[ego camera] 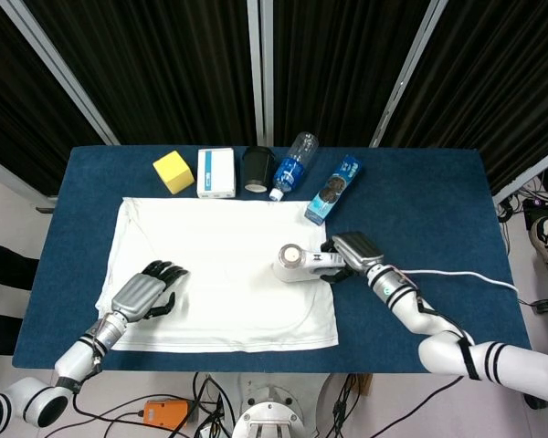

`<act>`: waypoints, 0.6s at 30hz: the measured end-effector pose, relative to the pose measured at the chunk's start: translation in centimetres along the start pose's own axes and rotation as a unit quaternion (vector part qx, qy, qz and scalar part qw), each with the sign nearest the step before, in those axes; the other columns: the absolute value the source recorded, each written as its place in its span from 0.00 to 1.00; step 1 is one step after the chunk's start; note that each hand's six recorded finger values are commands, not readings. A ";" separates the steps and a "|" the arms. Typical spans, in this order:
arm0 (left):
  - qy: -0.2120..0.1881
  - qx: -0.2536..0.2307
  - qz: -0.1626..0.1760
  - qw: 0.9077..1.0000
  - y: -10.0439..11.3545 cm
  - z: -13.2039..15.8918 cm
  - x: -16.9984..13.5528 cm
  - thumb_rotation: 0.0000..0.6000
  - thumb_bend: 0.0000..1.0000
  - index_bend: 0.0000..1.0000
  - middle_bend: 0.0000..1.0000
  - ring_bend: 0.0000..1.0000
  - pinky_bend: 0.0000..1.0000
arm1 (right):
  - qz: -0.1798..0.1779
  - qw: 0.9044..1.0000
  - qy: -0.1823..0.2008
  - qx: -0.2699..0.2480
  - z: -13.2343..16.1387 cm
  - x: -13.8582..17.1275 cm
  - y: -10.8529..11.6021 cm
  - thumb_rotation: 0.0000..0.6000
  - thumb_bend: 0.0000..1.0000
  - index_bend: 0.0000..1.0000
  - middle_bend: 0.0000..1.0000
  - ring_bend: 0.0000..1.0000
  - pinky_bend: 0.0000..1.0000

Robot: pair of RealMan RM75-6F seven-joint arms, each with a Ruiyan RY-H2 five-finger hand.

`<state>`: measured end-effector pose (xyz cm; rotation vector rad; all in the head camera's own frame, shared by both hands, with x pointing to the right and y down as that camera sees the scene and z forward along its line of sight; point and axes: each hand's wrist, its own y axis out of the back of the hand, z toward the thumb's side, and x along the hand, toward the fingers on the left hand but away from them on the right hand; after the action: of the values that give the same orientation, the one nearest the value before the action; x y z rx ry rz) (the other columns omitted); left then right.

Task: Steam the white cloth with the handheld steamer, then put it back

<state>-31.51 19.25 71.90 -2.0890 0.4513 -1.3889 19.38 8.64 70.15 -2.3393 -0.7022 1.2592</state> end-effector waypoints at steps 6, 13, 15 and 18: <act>-0.004 -0.004 -0.005 1.000 -0.5 0.5 0.3 0.17 0.55 0.10 0.09 0.00 0.00 | 0.011 1.000 0.023 0.000 1.8 -2.6 -2.6 1.00 0.35 1.00 0.93 0.94 0.72; -0.006 -0.003 -0.008 1.000 -0.9 0.6 0.5 0.16 0.55 0.10 0.09 0.00 0.00 | 0.032 0.998 0.048 0.024 3.7 -3.9 -4.3 1.00 0.35 1.00 0.93 0.94 0.72; -0.007 -0.004 -0.007 1.000 -0.9 0.6 0.5 0.17 0.55 0.10 0.09 0.00 0.00 | 0.040 0.997 0.056 0.036 4.1 -3.7 -4.8 1.00 0.35 1.00 0.93 0.94 0.72; -0.008 -0.002 -0.004 1.000 -0.9 0.5 0.5 0.16 0.55 0.10 0.09 0.00 0.00 | 0.055 0.995 0.068 0.052 4.7 -3.2 -5.7 1.00 0.35 1.00 0.93 0.94 0.71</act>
<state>-30.83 19.78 72.70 -2.1054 0.4398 -1.3767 12.50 11.80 72.90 -2.3790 -0.4593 1.1398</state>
